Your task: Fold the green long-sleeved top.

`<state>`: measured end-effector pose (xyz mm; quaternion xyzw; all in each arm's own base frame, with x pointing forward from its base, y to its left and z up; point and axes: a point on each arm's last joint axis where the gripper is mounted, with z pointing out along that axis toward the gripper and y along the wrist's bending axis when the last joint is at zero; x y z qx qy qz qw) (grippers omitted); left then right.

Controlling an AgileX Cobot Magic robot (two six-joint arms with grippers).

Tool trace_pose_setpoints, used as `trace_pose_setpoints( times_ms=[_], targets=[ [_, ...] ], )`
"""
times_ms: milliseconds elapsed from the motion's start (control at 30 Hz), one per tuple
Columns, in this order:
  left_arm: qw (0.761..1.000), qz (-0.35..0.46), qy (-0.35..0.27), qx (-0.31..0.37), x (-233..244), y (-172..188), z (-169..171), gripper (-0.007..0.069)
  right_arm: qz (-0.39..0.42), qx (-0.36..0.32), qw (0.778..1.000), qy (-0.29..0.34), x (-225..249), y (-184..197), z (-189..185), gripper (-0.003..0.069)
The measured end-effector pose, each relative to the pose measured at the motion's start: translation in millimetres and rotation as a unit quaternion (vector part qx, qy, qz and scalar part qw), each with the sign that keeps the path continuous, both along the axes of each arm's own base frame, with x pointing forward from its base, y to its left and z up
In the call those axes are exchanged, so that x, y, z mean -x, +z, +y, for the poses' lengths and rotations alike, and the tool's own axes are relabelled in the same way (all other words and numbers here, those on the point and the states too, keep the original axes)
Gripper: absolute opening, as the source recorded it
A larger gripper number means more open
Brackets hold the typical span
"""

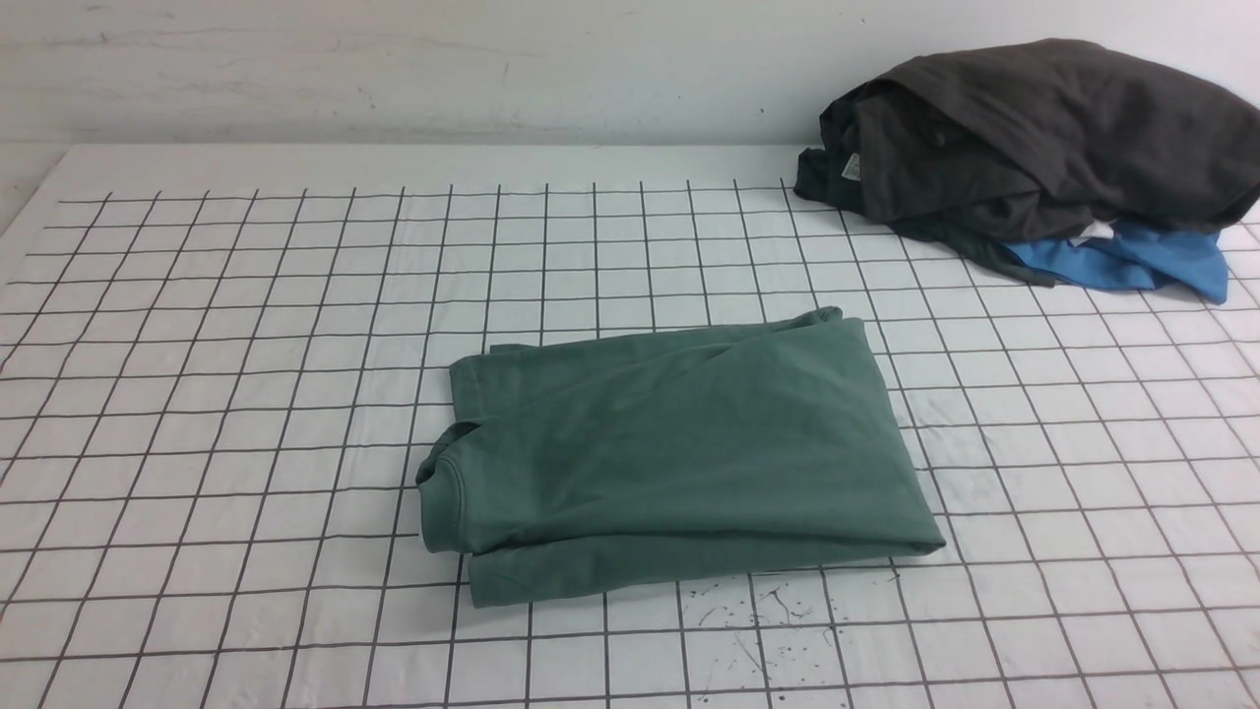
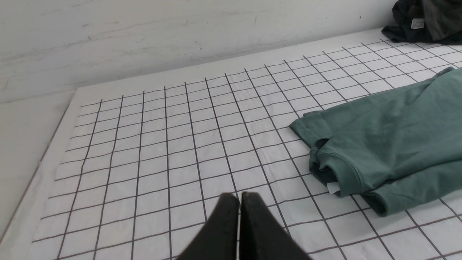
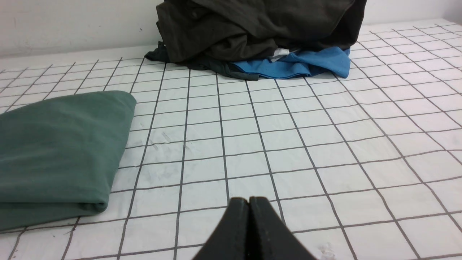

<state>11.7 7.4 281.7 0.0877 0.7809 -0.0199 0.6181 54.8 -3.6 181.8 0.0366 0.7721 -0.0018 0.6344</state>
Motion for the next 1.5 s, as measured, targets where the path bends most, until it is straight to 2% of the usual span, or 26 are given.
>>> trace_pose_setpoints(
  times_ms=[1267,1500],
  targets=[
    [1.000,0.006,0.000,-0.002,-1,-4,0,-0.0007,0.000,0.003,1.000,0.001,0,0,0,-0.0014],
    [1.000,0.001,-0.002,-0.003,-10,-17,-3,-0.0007,0.000,0.003,1.000,0.001,0,0,0,-0.0014]
  ],
)
